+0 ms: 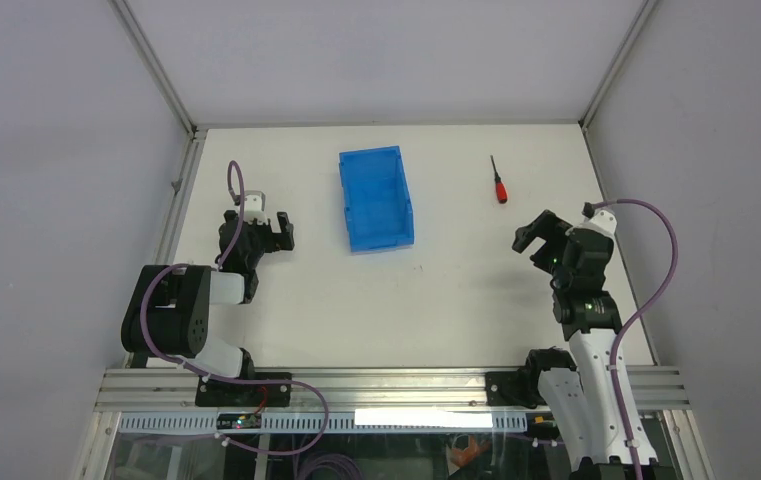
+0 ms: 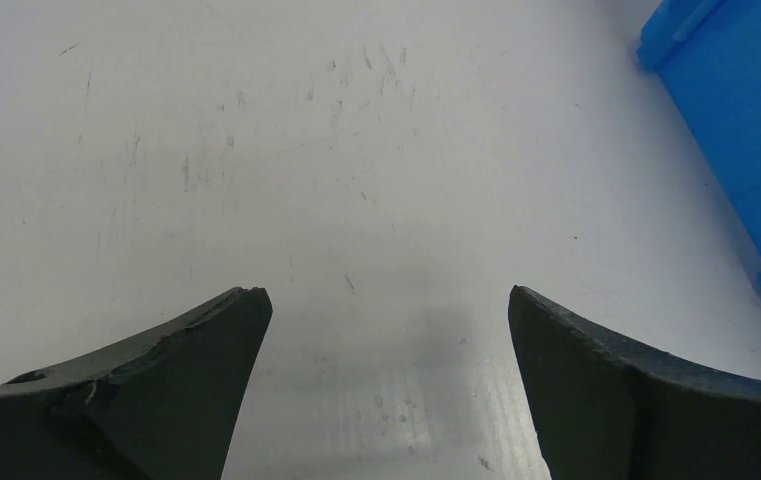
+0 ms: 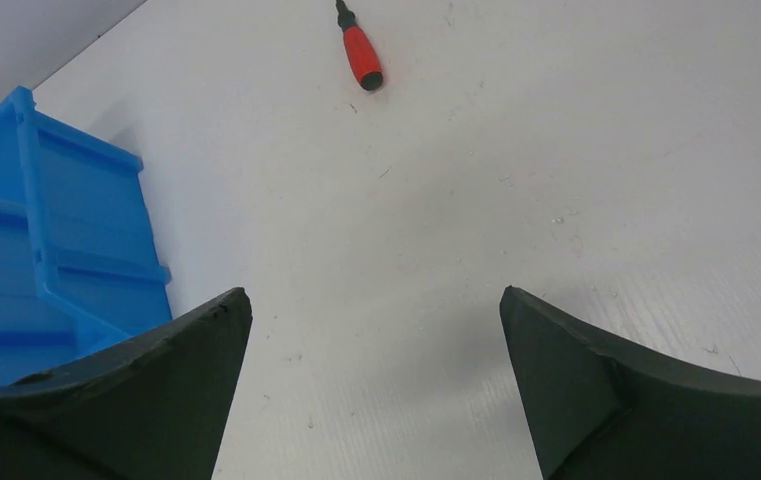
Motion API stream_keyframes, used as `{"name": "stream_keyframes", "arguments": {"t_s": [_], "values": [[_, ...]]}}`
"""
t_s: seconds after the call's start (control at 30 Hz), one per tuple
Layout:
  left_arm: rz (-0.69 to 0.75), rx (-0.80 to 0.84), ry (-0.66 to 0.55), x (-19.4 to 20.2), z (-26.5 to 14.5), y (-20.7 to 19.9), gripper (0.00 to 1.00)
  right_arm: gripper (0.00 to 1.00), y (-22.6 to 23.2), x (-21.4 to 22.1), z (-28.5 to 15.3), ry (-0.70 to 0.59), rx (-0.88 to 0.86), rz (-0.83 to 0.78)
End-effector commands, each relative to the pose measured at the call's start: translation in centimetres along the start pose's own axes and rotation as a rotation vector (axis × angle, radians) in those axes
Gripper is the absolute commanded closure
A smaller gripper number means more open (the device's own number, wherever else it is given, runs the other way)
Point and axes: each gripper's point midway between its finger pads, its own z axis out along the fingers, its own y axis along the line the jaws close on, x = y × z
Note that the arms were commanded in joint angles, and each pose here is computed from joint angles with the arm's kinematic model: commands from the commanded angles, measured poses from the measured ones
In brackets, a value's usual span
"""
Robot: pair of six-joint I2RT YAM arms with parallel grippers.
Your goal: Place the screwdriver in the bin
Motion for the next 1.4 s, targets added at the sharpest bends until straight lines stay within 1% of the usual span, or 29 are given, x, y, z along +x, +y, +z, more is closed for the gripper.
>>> {"name": "stream_keyframes", "arguments": {"t_s": [0.0, 0.13, 0.23, 0.3, 0.33, 0.37, 0.4, 0.47, 0.57, 0.7, 0.73, 0.77, 0.87, 0.97, 1.1, 1.3, 1.37], "values": [[-0.014, -0.008, -0.059, -2.0, 0.4, 0.2, 0.01, 0.01, 0.7, -1.2, -0.3, -0.019, -0.013, 0.015], [-0.014, -0.008, -0.06, -2.1, 0.4, 0.1, 0.01, 0.01, 2.4, -2.5, -0.2, -0.017, -0.081, -0.006], [-0.014, -0.008, -0.06, -2.0, 0.4, 0.1, 0.01, 0.0, 5.2, -3.8, 0.0, 0.045, -0.182, -0.054], [-0.014, -0.007, -0.059, -2.0, 0.4, 0.1, 0.01, 0.01, 7.0, -5.9, 0.6, 0.056, -0.229, -0.111], [-0.014, -0.008, -0.059, -2.0, 0.4, 0.2, 0.01, 0.0, 7.1, -6.0, 1.6, 0.077, -0.222, -0.119], [-0.014, -0.008, -0.059, -2.0, 0.4, 0.2, 0.01, 0.01, 7.6, -7.4, 2.2, 0.077, -0.21, -0.123], [-0.014, -0.008, -0.059, -2.0, 0.4, 0.2, 0.01, 0.0, 7.3, -7.1, 3.4, 0.12, -0.182, -0.121], [-0.014, -0.007, -0.059, -2.0, 0.4, 0.1, 0.01, 0.0, 8.4, -8.7, 5.3, 0.156, -0.18, -0.135], [-0.014, -0.009, -0.06, -2.0, 0.4, 0.2, 0.01, 0.0, 9.1, -8.7, 9.7, 0.22, -0.184, -0.154], [-0.014, -0.008, -0.06, -2.1, 0.4, 0.2, 0.01, 0.01, 8.8, -8.6, 15.1, 0.315, -0.123, -0.203], [-0.013, -0.008, -0.061, -2.1, 0.4, 0.2, 0.01, 0.01, 8.3, -7.8, 16.1, 0.353, -0.096, -0.212], [-0.014, -0.007, -0.06, -2.1, 0.4, 0.1, 0.01, 0.01, 8.2, -8.0, 17.2, 0.362, -0.082, -0.238], [-0.014, -0.008, -0.061, -2.1, 0.4, 0.2, 0.01, 0.02, 6.6, -6.9, 20.3, 0.432, 0.005, -0.29], [-0.014, -0.008, -0.06, -2.1, 0.4, 0.2, 0.01, 0.06, 5.7, -4.9, 22.5, 0.518, 0.029, -0.322], [-0.014, -0.008, -0.06, -2.1, 0.4, 0.2, 0.01, 0.09, 4.6, -2.6, 25.1, 0.578, 0.051, -0.347], [-0.014, -0.009, -0.059, -2.0, 0.4, 0.2, 0.01, 0.22, 2.3, 1.9, 26.9, 0.696, 0.103, -0.356], [-0.014, -0.008, -0.06, -2.1, 0.4, 0.2, 0.01, 0.33, 1.6, 2.9, 27.0, 0.723, 0.119, -0.361]]}}
